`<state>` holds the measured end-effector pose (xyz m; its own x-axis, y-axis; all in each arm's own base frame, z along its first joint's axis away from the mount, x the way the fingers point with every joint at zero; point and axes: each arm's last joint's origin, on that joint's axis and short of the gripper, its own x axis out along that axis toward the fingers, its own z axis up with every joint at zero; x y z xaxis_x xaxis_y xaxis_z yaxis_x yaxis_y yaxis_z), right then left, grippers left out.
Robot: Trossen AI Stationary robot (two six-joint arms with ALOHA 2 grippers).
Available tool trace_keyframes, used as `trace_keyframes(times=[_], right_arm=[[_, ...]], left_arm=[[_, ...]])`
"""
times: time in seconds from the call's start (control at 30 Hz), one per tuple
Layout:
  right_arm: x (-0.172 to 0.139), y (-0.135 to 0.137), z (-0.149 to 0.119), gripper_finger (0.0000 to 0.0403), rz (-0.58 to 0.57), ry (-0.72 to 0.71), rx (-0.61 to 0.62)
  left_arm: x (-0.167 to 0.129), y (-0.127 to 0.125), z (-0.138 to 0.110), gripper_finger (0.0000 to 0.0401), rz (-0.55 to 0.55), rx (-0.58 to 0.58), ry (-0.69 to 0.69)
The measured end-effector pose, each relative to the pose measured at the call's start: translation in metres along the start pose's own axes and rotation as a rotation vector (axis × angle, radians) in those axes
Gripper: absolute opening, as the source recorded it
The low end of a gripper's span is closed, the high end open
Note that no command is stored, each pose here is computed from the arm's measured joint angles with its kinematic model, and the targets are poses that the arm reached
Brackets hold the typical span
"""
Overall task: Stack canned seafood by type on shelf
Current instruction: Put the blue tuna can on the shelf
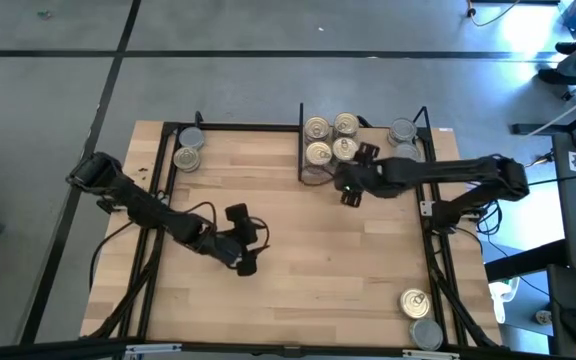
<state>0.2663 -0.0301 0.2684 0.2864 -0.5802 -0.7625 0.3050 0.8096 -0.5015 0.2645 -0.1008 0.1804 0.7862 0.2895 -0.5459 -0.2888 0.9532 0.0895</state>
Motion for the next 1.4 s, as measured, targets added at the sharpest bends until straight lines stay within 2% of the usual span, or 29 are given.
trace_keyframes(times=[0.17, 0.37, 0.57, 0.93, 1.4], right_arm=[[-0.026, 0.019, -0.002, 0.0278, 0.124, -0.083, 0.039], [-0.042, 0.042, -0.004, 0.0278, 0.179, -0.142, 0.039], [-0.049, 0.051, -0.006, 0.0278, 0.191, -0.161, 0.044], [-0.05, 0.052, -0.007, 0.0278, 0.204, -0.149, 0.118], [-0.05, 0.053, -0.007, 0.0278, 0.214, -0.147, 0.124]], left_arm=[[0.007, 0.018, 0.008, 0.0255, 0.049, -0.035, -0.001], [0.007, 0.047, 0.026, 0.0255, 0.118, -0.077, -0.044], [0.012, 0.066, 0.031, 0.0255, 0.175, -0.113, -0.047], [0.014, 0.07, 0.032, 0.0255, 0.189, -0.12, -0.044], [0.014, 0.07, 0.032, 0.0255, 0.189, -0.12, -0.043]])
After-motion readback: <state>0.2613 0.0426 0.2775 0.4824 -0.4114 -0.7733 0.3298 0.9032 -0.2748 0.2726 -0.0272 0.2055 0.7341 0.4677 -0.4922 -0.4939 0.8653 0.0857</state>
